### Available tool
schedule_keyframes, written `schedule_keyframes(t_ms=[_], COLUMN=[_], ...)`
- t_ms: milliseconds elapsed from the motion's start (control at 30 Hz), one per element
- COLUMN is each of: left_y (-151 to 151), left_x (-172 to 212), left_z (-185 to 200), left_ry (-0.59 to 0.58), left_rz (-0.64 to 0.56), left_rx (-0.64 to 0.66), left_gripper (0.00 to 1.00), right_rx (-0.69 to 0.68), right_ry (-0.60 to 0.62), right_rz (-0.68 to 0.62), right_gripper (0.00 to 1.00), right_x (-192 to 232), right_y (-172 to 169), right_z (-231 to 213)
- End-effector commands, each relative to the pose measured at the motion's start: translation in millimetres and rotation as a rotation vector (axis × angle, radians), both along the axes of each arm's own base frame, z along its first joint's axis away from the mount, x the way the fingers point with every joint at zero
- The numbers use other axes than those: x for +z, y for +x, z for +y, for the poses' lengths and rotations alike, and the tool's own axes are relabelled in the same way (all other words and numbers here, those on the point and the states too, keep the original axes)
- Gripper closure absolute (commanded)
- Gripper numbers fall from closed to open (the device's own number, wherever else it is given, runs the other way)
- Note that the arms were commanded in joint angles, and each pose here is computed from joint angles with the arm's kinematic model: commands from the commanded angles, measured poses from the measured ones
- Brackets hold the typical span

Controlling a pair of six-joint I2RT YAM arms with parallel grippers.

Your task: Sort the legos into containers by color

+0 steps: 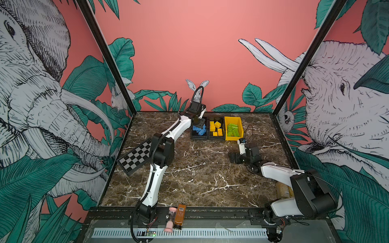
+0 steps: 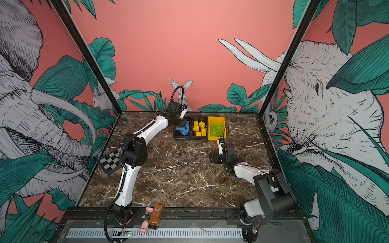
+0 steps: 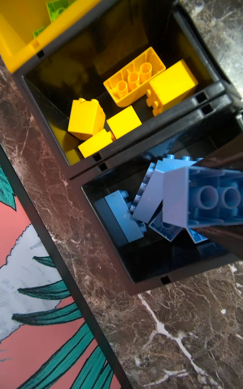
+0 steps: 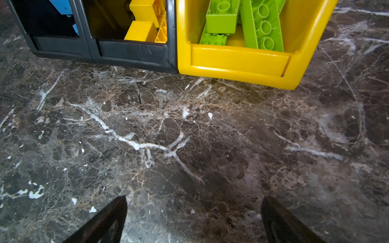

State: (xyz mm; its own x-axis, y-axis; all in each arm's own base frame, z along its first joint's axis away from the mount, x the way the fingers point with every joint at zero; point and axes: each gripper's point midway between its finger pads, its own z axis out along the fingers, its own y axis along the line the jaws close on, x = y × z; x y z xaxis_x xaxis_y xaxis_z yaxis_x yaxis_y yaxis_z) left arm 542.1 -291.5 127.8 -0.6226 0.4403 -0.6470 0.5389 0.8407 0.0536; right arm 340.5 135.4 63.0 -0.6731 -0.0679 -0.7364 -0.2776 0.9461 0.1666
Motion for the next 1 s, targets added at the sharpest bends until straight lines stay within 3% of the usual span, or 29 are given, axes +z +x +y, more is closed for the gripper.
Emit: schedule_keyframes(t_ms=[0, 67, 167, 267, 533, 800, 967], left_y=[5.7, 8.4, 11.0, 10.2, -20.3, -104.1, -154.6], left_x=[0.1, -1.1, 1.0, 8.3, 58.7, 85.0, 75.7], left_z=[2.3, 3.2, 6.2, 8.5, 35.8, 152.2, 232.2], left_ry=[-0.014, -0.015, -0.012, -0.012, -0.032, 0.089, 0.049], left_rz=[-0.01, -0.012, -0.011, -0.022, -0.151, -0.442, -0.568], left_rx=[0.008, 0.01, 0.02, 0.024, 0.072, 0.339, 0.511], left_gripper=[0.59, 0.57, 0.34, 0.22, 0.09, 0.01, 0.01], right_rx=[-0.001, 0.001, 0.001, 0.002, -0.001, -0.154, -0.257], right_ry=[0.005, 0.008, 0.006, 0.007, -0.002, -0.066, -0.054], right_rz=[-0.032, -0.031, -0.033, -0.033, -0.036, -0.185, -0.289], right_gripper=[0.02, 0.02, 0.02, 0.02, 0.02, 0.02, 0.02], right_x=[7.2, 7.4, 7.7, 7.7, 8.7, 52.7, 80.8], right_y=[5.0, 4.8, 5.2, 5.1, 5.4, 2.6, -0.9], right_z=[0.1, 1.0, 0.7, 0.9, -0.4, -38.4, -66.5])
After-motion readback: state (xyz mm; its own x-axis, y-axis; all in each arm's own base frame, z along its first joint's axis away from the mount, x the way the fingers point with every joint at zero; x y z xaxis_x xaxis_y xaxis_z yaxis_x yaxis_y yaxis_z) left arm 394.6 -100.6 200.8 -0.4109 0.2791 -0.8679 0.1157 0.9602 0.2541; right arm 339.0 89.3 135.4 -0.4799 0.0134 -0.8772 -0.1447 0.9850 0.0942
